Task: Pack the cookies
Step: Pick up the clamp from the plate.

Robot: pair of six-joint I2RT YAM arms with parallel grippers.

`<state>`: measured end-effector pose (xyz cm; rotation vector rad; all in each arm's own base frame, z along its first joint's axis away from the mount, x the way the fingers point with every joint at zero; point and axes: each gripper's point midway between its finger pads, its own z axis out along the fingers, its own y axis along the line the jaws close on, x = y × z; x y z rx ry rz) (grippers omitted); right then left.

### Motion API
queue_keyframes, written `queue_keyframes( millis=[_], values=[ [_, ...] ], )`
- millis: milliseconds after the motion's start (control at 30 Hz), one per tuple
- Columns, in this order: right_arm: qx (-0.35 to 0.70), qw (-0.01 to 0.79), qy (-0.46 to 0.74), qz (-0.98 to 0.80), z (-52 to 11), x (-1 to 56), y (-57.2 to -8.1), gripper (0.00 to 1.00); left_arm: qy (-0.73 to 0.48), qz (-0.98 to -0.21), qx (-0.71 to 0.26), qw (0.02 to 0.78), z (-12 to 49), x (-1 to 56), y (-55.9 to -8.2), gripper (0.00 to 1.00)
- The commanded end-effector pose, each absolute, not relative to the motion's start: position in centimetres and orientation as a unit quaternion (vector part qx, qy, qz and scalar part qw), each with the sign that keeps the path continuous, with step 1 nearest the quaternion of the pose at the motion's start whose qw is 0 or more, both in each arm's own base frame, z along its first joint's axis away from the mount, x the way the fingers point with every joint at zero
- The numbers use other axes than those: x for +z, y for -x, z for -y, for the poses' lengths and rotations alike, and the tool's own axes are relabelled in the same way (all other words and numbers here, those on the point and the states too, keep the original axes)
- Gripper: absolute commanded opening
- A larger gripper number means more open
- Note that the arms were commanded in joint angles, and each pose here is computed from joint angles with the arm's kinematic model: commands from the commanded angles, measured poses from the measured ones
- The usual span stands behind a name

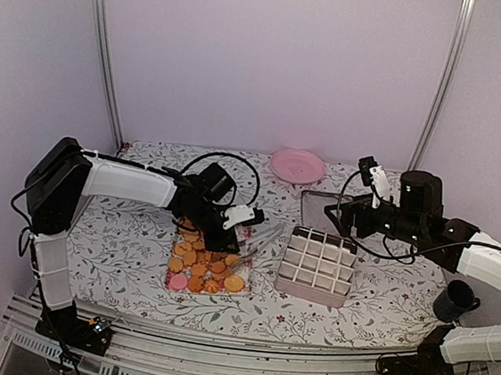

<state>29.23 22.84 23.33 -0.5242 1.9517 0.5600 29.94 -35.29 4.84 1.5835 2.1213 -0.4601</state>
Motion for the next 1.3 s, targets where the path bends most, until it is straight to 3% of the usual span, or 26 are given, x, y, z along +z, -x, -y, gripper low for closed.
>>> queue_keyframes(
  millis=[0, 233, 467, 1000, 1267],
  values=[
    [0.239, 0.508, 0.212, -0.800, -23.2, 24.5, -29.1, 0.98, -0.577, -0.778, -0.129, 0.211, 34.6, 3.9, -30.3, 0.33],
    [0.242, 0.509, 0.211, -0.799, -23.3, 24.7, -28.9, 0.97, -0.589, -0.782, -0.104, 0.174, 34.7, 1.6, -30.1, 0.19],
    [0.246, 0.511, 0.210, -0.797, -23.2, 25.0, -28.4, 0.96, -0.589, -0.779, -0.110, 0.186, 36.0, 3.8, -30.3, 0.00],
    [0.275, 0.518, 0.214, -0.781, -24.1, 26.6, -28.3, 0.99, -0.551, -0.783, -0.153, 0.243, 36.7, 11.4, -31.6, 0.00],
    [0.391, 0.485, 0.264, -0.736, -28.2, 29.0, -26.3, 0.99, -0.470, -0.772, -0.287, 0.319, 34.1, 21.3, -34.3, 0.00]
  ],
)
